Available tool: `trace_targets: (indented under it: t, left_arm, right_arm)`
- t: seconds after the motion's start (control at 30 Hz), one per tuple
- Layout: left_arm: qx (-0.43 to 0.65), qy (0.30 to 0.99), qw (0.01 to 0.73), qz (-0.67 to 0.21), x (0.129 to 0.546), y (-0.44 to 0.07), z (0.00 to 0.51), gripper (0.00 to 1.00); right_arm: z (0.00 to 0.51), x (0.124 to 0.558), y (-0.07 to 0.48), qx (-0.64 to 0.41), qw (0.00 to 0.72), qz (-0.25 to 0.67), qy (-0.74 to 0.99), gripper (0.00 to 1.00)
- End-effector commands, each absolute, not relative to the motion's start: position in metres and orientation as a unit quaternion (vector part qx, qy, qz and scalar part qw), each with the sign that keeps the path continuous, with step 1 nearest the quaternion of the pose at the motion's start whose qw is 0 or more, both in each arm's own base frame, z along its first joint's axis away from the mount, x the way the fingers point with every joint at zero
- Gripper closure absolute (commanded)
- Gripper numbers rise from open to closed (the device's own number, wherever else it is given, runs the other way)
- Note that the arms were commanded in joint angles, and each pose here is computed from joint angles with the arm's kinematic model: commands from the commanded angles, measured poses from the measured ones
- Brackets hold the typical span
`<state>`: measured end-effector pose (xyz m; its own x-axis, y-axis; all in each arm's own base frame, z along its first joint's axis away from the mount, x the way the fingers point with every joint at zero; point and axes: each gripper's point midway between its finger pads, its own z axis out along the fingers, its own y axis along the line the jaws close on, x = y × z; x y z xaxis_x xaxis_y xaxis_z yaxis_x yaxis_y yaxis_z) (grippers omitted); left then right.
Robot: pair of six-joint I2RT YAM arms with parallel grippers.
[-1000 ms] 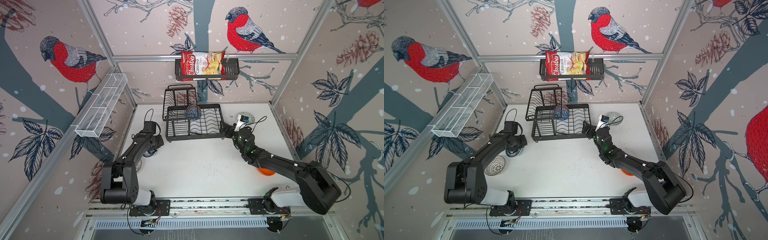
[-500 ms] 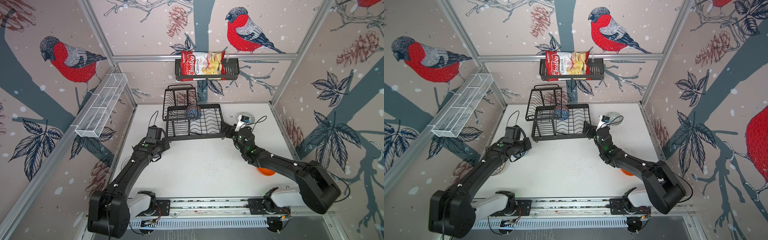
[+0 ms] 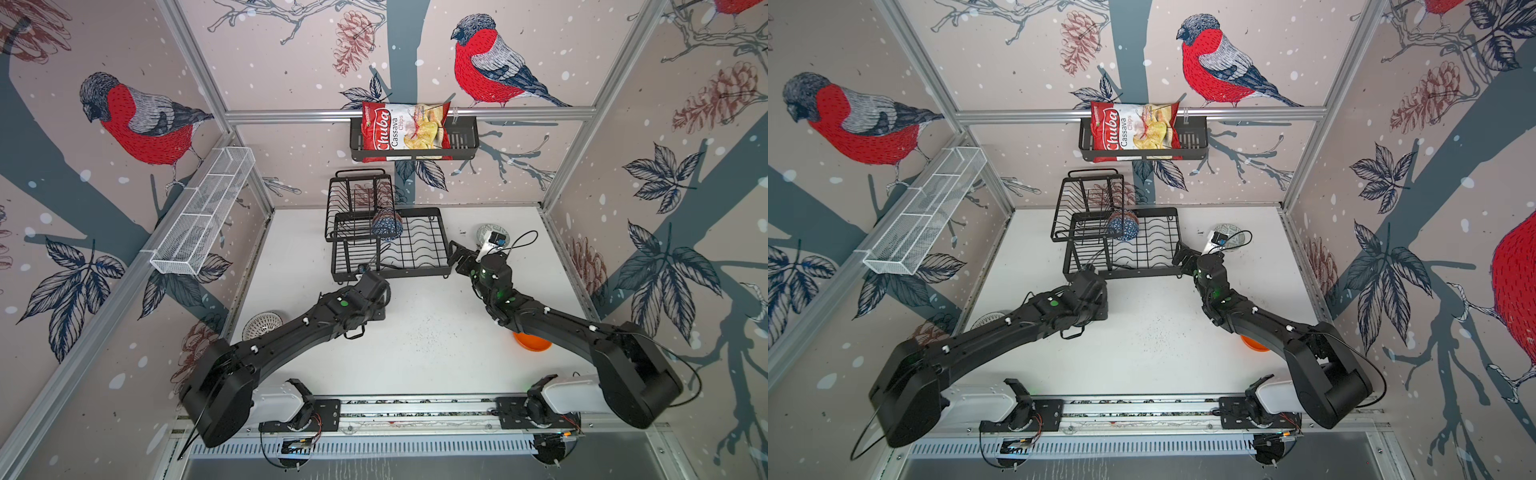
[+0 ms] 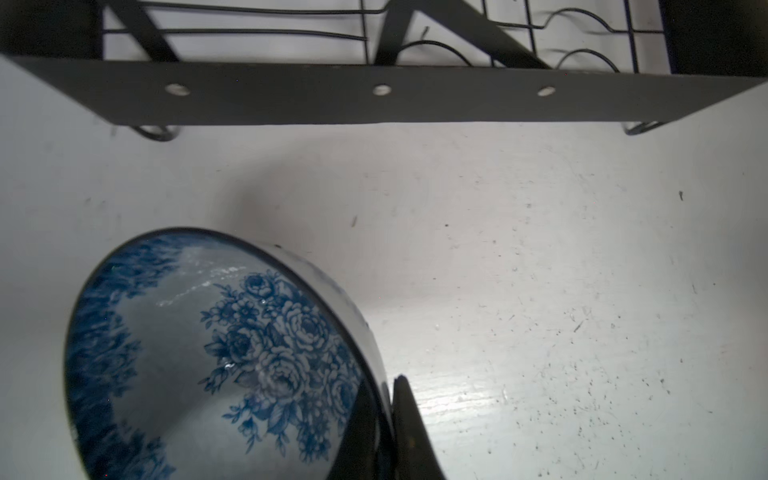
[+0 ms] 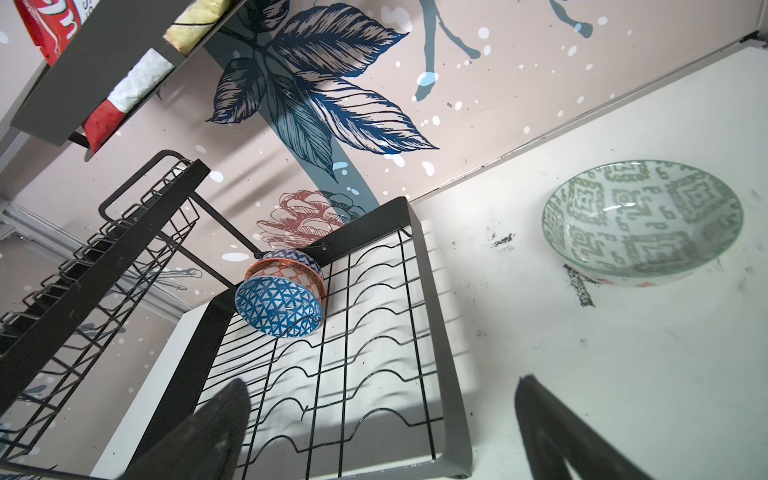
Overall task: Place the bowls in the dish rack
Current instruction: 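Carry the blue floral bowl toward the rack with the left gripper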
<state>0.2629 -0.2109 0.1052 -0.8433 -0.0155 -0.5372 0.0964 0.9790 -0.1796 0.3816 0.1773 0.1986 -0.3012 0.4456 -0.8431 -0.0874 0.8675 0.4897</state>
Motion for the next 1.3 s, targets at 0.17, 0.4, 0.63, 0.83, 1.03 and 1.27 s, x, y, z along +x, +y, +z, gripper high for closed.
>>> trace_targets:
  t: [0.17,0.4,0.63,0.83,1.03,1.27]
  left_arm:
    - [0.099,0.946,0.302,-0.063,0.277,-0.292,0.104,1.0]
    - [0.167,0.944,0.281,-0.045,0.275,-0.337,0.088,1.0]
    - [0.202,0.944,0.259,-0.023,0.275,-0.355,0.072,1.0]
    - [0.207,0.944,0.255,-0.025,0.275,-0.36,0.064,0.92]
    - [0.211,0.945,0.251,-0.024,0.277,-0.364,0.06,0.86]
    - [0.209,0.943,0.259,-0.021,0.28,-0.366,0.067,0.74]
  right_arm:
    - [0.188,0.387,0.138,0.2,0.569,0.2,0.772,0.0]
    - [0.172,0.389,0.113,0.255,0.544,0.218,0.769,0.0]
    - [0.167,0.387,0.097,0.286,0.541,0.213,0.762,0.0]
    - [0.165,0.387,0.095,0.29,0.538,0.216,0.762,0.0]
    - [0.165,0.387,0.097,0.288,0.537,0.228,0.76,0.0]
    - [0.166,0.387,0.096,0.29,0.536,0.229,0.759,0.0]
